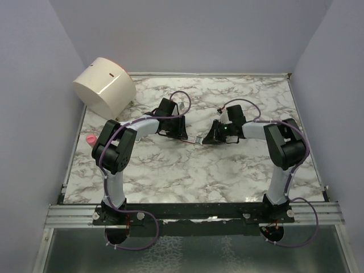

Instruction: Unload the staples from the stapler

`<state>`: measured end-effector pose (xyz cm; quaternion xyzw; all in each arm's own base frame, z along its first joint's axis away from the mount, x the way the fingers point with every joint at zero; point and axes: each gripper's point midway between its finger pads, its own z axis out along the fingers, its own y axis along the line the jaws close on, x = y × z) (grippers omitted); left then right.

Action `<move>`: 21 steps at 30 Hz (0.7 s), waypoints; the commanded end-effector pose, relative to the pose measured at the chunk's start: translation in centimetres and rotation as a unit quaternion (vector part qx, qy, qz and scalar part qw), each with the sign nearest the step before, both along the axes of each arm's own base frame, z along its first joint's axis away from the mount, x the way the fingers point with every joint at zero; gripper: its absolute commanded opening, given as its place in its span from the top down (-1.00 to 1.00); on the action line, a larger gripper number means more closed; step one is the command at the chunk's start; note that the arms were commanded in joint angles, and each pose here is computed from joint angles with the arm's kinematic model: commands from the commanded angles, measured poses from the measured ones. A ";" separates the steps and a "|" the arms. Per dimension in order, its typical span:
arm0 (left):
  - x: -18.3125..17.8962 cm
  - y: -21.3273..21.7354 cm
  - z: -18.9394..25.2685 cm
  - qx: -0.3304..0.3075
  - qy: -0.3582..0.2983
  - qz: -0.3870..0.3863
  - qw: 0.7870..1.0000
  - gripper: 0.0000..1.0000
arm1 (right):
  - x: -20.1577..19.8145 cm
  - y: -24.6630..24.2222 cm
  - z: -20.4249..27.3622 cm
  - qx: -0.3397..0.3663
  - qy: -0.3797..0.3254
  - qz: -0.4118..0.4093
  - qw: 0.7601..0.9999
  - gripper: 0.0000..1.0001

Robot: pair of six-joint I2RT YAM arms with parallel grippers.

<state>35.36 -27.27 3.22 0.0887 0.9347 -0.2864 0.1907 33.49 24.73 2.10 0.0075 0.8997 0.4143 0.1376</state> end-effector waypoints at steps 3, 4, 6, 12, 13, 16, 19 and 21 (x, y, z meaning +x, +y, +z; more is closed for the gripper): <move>-1.4 0.3 -2.1 0.028 0.028 -0.009 0.999 0.20 | 0.3 0.0 -1.1 -0.030 -0.002 0.020 0.999 0.97; -1.4 0.3 -2.1 0.028 0.028 -0.009 0.999 0.20 | 0.2 0.2 -1.2 -0.031 0.000 0.023 0.999 0.96; -1.4 0.3 -2.1 0.028 0.029 -0.009 0.999 0.20 | 0.2 0.4 -1.3 -0.031 0.002 0.026 0.999 0.97; -1.6 0.1 -2.2 0.028 0.029 -0.012 0.999 0.20 | 0.3 1.0 -1.4 -0.033 0.005 0.035 0.999 0.98; -1.5 0.1 -2.2 0.028 0.029 -0.011 0.999 0.20 | 0.3 1.0 -1.5 -0.034 0.007 0.034 0.999 0.98; -1.6 0.1 -2.1 0.027 0.028 -0.013 0.999 0.20 | 0.4 1.1 -1.5 -0.035 0.006 0.033 0.999 0.98; -1.7 0.1 -2.2 0.028 0.030 -0.013 0.999 0.20 | 0.6 1.3 -1.4 -0.033 0.006 0.033 0.999 0.98; -1.7 0.0 -2.2 0.027 0.029 -0.014 0.999 0.20 | 0.7 1.5 -1.4 -0.031 0.006 0.035 0.999 0.98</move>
